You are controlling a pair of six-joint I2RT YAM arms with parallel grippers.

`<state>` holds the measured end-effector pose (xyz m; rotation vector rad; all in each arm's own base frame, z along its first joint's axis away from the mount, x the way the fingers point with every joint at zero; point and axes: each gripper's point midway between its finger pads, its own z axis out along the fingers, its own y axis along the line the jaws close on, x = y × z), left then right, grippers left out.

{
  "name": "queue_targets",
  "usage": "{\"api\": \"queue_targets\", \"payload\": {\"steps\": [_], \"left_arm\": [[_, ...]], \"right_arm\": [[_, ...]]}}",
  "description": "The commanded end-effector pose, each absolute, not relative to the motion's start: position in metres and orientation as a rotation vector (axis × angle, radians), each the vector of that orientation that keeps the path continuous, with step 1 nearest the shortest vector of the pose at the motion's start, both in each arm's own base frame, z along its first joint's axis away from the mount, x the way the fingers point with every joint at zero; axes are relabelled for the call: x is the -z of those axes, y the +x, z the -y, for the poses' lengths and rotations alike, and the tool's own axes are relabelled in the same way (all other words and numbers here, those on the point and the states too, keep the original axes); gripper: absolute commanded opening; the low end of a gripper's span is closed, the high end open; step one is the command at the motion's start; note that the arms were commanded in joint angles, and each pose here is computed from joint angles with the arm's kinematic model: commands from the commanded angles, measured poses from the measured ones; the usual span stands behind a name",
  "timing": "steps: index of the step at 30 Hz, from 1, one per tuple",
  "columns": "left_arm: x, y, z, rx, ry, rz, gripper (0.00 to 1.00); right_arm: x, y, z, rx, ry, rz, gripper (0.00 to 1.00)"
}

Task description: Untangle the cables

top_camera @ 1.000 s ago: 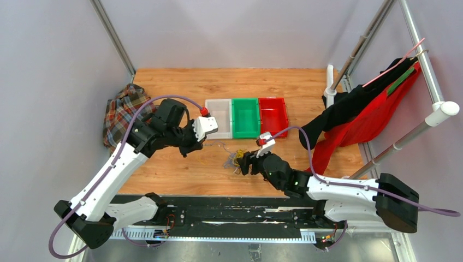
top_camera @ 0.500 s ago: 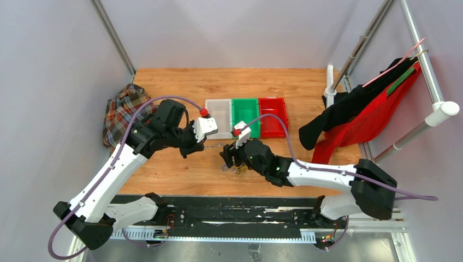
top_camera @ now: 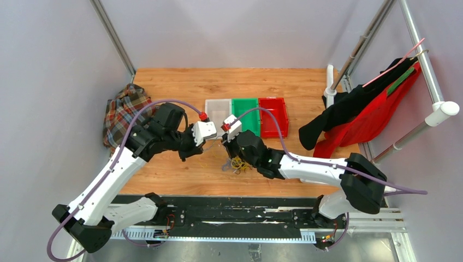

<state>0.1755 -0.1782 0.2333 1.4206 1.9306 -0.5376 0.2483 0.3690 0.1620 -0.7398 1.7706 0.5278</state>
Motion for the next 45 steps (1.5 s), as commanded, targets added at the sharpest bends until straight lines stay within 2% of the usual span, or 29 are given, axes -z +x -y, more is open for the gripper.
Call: {"api": "queue_targets", "payload": {"steps": [1,2,3,5,7,9,17,23,32,41,45], "left_arm": [[-0.217,0.174,0.173,0.509,1.403,-1.969,0.11],[-0.213,0.175,0.171,0.503,1.393,-1.982,0.25],[-0.210,0.175,0.171,0.500,1.384,-1.990,0.44],[-0.209,0.176,0.172,0.508,1.349,-1.997,0.68],[-0.216,0.178,0.177,0.530,1.310,-1.987,0.86],[-0.227,0.179,0.183,0.562,1.289,-1.960,0.92],[-0.264,0.176,0.218,0.795,1.271,-1.884,0.92],[-0.256,0.173,0.231,0.910,1.235,-1.892,0.90],[-0.244,0.178,0.231,0.913,1.100,-1.971,0.70],[-0.229,0.166,0.239,1.067,0.967,-2.033,0.75],[-0.228,0.180,0.242,1.105,0.809,-2.073,0.70]], "right_arm": [[-0.207,0.250,-0.367,-0.568,-0.741,-1.679,0.01],[-0.212,0.248,-0.365,-0.576,-0.743,-1.669,0.01],[-0.220,0.246,-0.363,-0.588,-0.746,-1.655,0.01],[-0.227,0.241,-0.362,-0.609,-0.761,-1.647,0.01],[-0.230,0.235,-0.361,-0.631,-0.779,-1.652,0.01],[-0.236,0.229,-0.363,-0.668,-0.790,-1.645,0.01],[-0.261,0.215,-0.377,-0.809,-0.797,-1.621,0.01],[-0.284,0.207,-0.382,-0.904,-0.756,-1.590,0.01],[-0.305,0.203,-0.378,-0.972,-0.683,-1.557,0.01],[-0.318,0.200,-0.379,-1.053,-0.605,-1.540,0.01],[-0.324,0.197,-0.378,-1.087,-0.579,-1.525,0.01]]}}
